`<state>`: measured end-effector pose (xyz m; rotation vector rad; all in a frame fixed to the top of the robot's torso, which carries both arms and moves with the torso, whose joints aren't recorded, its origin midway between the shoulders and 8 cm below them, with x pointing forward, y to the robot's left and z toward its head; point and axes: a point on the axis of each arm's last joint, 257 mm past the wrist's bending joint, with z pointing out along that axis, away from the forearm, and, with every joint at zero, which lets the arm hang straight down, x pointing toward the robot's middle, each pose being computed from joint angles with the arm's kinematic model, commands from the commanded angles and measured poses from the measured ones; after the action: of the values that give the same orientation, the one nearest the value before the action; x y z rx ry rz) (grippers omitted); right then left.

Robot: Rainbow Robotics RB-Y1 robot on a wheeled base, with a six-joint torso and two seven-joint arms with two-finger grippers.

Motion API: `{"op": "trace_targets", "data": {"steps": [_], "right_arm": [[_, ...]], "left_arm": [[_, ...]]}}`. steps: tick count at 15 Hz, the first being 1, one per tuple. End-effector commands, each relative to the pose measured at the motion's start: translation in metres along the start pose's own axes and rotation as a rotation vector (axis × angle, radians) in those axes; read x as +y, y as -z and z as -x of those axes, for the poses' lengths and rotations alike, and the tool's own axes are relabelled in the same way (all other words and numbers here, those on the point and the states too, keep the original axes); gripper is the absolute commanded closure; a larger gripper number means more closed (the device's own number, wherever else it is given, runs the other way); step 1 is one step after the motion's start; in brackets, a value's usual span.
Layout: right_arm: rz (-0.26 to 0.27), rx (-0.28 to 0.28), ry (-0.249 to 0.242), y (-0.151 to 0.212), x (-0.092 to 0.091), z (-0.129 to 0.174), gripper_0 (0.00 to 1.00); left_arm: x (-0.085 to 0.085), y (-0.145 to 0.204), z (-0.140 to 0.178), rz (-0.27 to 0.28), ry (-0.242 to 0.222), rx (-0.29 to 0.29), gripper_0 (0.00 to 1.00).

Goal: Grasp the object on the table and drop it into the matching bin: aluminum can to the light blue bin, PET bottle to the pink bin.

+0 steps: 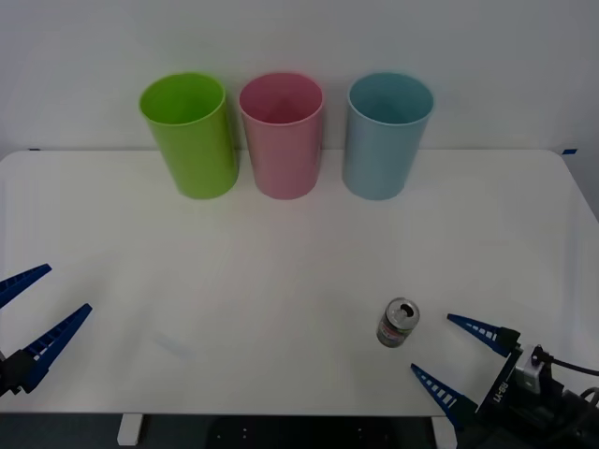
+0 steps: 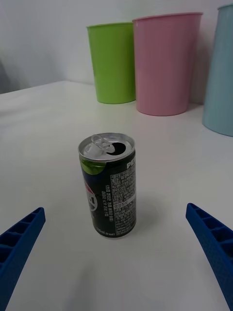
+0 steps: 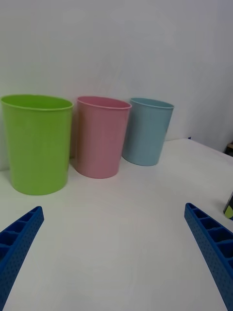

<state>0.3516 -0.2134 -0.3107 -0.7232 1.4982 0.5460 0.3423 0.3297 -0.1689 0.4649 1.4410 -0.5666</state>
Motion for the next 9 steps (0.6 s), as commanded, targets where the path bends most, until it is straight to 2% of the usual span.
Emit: {"op": "trace_targets", "data": {"steps": [1,9], "right_arm": [[-0.005,0.007,0.001,-0.014,0.001,-0.002,0.0],[-0.021,0.028,-0.011,-0.056,0.008,-0.008,0.0]], "left_arm": [[0.0,0.0,0.0,0.0,0.0,0.0,0.0],[0.0,0.0,0.0,0.0,0.0,0.0,0.0]]}}
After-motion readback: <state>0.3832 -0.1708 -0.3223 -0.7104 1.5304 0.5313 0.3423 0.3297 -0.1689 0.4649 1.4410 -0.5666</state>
